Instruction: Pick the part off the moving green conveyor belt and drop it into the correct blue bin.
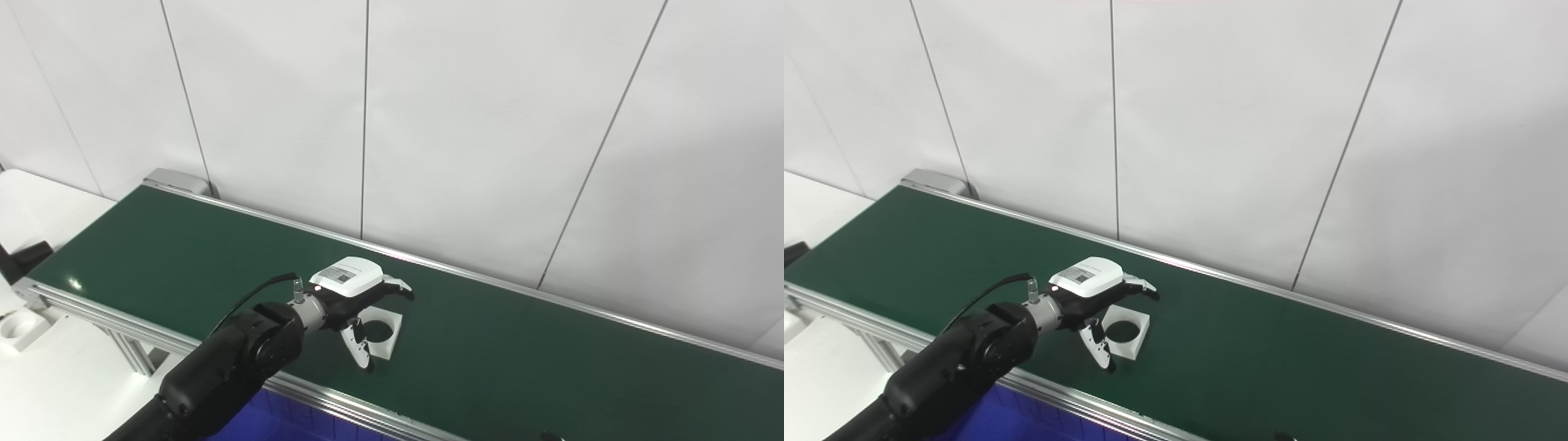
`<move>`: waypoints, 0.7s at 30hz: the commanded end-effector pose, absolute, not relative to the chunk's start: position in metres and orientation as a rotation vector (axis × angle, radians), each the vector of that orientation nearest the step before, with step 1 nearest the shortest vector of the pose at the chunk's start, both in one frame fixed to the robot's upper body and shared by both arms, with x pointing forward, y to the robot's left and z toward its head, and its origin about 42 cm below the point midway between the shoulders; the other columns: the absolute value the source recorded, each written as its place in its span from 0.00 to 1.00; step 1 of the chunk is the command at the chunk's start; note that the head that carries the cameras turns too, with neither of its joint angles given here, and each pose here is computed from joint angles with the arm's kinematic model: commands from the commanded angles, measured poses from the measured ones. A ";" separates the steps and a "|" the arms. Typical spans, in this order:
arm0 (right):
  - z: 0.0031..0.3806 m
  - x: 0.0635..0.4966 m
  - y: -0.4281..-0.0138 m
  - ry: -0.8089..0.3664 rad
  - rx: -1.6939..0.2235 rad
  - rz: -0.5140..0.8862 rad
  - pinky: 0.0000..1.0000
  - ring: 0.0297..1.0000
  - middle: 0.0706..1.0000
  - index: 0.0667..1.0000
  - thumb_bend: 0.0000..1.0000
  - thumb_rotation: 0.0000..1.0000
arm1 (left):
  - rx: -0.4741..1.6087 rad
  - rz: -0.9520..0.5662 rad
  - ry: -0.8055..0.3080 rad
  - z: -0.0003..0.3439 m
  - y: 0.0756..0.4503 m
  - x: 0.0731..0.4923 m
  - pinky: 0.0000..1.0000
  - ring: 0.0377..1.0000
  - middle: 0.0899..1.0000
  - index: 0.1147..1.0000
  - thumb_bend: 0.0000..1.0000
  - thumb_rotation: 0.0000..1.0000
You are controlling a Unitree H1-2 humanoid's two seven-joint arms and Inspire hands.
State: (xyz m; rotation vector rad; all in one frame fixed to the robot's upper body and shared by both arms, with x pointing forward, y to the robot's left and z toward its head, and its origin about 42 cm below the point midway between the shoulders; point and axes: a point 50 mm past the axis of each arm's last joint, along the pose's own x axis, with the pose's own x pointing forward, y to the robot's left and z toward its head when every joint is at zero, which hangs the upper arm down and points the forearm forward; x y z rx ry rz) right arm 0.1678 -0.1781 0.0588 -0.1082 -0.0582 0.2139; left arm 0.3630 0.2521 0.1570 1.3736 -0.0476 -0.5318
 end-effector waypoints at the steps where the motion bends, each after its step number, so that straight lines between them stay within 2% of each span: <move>1: 0.071 0.169 -0.174 -0.099 -0.097 0.219 0.61 0.71 0.77 0.83 0.46 0.47 | 1.395 -0.498 -0.121 0.174 0.247 0.375 0.85 0.82 0.81 0.81 0.93 0.03; 8: 0.073 0.168 -0.171 -0.094 -0.090 0.217 0.61 0.72 0.77 0.83 0.47 0.46 | 1.420 -0.509 -0.062 0.159 0.237 0.382 0.84 0.86 0.84 0.80 0.93 0.06; 21: 0.073 0.167 -0.166 -0.099 -0.091 0.218 0.61 0.72 0.77 0.83 0.46 0.45 | 1.421 -0.497 -0.011 0.132 0.222 0.398 0.92 0.87 0.84 0.81 0.92 0.09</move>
